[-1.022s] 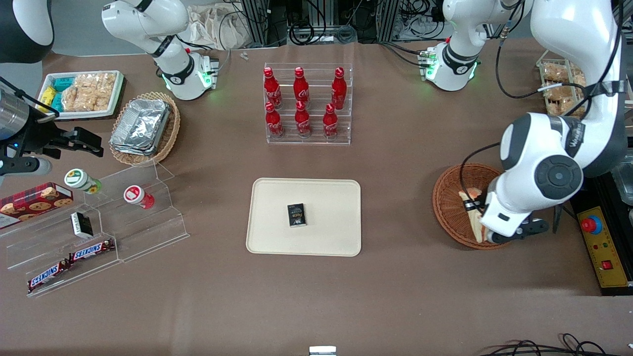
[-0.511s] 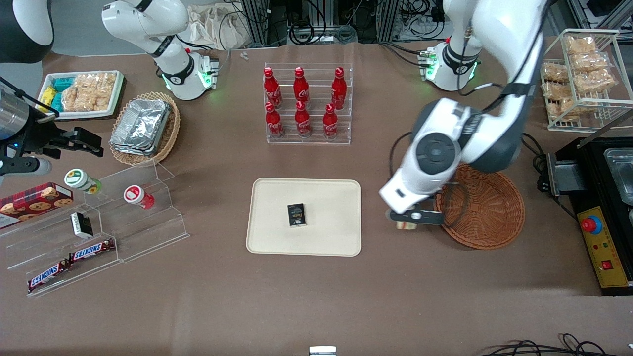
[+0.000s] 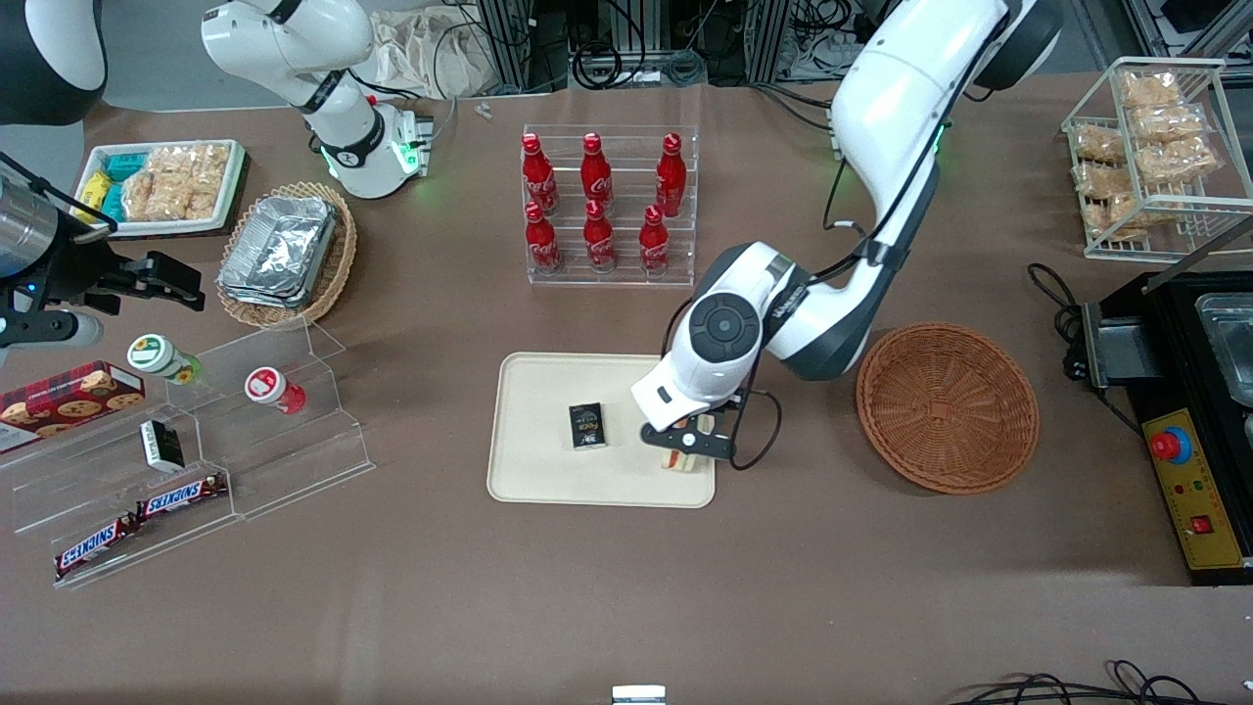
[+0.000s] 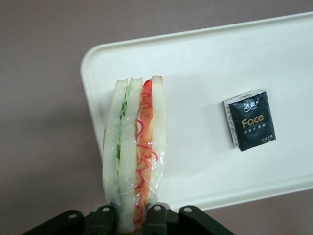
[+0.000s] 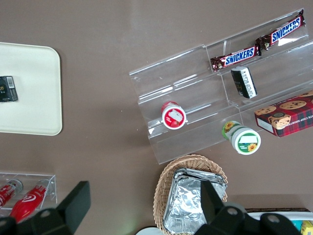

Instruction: Place sandwich from basket to tray

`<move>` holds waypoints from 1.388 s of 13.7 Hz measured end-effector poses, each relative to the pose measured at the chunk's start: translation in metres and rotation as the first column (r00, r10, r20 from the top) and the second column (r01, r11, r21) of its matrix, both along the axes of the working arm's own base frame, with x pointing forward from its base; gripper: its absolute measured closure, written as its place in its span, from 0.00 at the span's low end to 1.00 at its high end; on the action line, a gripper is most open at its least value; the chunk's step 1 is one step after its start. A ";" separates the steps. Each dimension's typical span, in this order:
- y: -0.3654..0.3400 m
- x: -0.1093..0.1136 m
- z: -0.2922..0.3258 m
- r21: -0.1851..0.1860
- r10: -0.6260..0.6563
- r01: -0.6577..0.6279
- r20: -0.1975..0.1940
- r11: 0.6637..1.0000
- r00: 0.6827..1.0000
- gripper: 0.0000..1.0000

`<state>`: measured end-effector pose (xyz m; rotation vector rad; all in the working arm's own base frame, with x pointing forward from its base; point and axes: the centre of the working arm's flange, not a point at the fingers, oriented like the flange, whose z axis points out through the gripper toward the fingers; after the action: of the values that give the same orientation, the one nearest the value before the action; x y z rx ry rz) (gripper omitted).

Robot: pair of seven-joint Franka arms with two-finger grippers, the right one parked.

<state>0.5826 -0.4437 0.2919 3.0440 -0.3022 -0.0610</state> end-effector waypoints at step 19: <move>0.002 0.017 -0.018 0.047 0.134 -0.139 0.088 0.989 0.987 0.11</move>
<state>0.5996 -0.4421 0.2740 3.1154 -0.0977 0.0694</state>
